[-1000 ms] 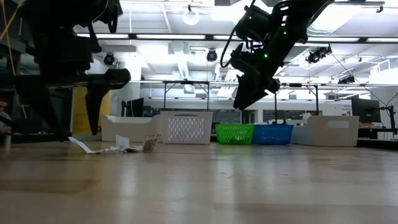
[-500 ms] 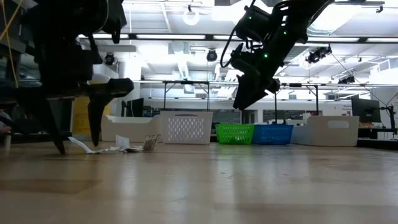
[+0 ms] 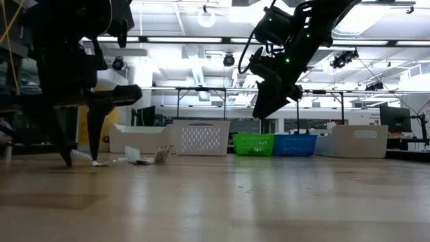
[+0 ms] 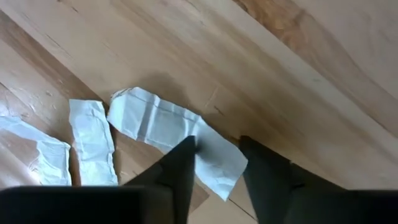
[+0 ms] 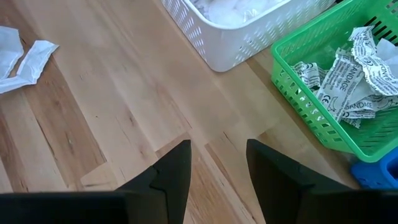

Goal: Pick & Place Travel size toiletries
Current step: Put the white bandage into the green bin

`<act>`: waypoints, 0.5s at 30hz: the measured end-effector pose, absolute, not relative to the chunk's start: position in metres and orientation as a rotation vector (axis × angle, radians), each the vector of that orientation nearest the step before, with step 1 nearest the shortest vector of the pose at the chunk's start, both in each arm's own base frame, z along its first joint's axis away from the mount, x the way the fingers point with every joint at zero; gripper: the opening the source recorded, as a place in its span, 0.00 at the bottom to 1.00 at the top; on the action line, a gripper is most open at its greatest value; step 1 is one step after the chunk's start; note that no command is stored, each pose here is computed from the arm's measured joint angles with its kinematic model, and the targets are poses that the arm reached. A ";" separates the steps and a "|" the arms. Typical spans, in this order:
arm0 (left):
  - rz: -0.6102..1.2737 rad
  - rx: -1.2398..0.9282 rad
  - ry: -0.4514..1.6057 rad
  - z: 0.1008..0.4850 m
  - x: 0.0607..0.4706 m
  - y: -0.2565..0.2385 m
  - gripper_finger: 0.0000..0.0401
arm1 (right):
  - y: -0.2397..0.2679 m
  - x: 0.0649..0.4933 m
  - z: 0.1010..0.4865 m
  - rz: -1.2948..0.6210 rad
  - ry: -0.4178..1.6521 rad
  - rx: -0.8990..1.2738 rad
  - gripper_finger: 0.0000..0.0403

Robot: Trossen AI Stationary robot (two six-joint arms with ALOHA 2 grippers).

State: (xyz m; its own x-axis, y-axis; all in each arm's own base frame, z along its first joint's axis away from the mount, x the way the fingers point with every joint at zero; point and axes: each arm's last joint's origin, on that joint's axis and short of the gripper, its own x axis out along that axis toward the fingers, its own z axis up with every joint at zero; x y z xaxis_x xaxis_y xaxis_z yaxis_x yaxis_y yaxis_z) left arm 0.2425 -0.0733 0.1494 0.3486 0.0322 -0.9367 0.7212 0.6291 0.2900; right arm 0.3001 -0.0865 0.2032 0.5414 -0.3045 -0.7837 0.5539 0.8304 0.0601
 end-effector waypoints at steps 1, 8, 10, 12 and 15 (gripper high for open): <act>-0.513 0.795 1.146 0.149 0.242 -0.073 0.29 | -0.086 0.300 0.203 -0.516 0.859 0.319 0.37; -0.498 0.780 1.159 0.148 0.242 -0.073 0.06 | -0.080 0.301 0.203 -0.485 0.873 0.312 0.37; -0.490 0.774 1.164 0.148 0.241 -0.072 0.02 | -0.077 0.302 0.202 -0.468 0.879 0.310 0.37; -0.489 0.773 1.162 0.148 0.242 -0.072 0.02 | -0.071 0.303 0.202 -0.443 0.882 0.288 0.37; -0.480 0.779 1.155 0.149 0.242 -0.072 0.01 | -0.060 0.309 0.205 -0.381 0.853 0.234 0.37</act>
